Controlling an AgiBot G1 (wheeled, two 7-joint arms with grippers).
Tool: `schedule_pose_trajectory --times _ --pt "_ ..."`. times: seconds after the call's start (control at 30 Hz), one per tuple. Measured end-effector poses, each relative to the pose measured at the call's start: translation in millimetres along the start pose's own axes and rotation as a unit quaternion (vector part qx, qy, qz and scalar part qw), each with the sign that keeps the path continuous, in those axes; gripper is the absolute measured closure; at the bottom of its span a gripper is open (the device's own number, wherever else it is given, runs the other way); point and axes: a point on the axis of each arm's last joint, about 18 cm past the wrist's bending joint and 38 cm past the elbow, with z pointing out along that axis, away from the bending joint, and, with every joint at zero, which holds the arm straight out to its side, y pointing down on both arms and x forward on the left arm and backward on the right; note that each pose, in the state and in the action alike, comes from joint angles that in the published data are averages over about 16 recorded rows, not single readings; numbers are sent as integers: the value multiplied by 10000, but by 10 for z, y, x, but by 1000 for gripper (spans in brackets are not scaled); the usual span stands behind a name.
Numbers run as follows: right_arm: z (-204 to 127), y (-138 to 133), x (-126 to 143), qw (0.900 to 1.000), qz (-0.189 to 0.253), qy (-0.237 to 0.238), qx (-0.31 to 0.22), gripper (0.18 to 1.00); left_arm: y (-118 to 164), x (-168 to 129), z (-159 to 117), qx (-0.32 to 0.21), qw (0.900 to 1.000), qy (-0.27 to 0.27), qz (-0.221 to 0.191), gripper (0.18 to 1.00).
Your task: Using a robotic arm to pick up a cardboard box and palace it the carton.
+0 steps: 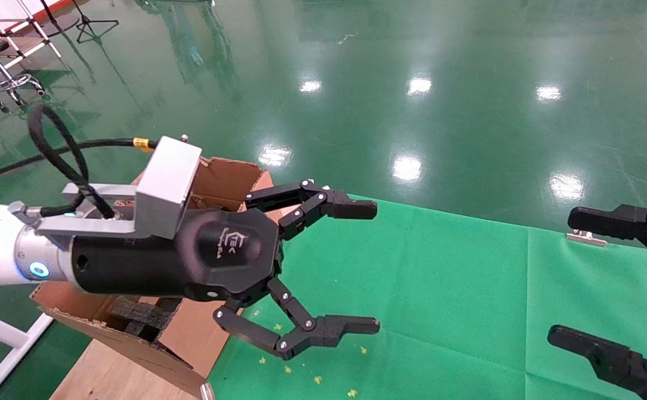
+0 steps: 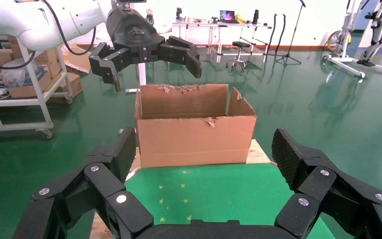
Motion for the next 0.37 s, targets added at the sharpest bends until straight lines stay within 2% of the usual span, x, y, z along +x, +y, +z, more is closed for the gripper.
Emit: schedule_pose_trajectory --times 0.37 --pt "0 0 0 10000 0 0 0 178 0 0 0 0 10000 0 0 183"
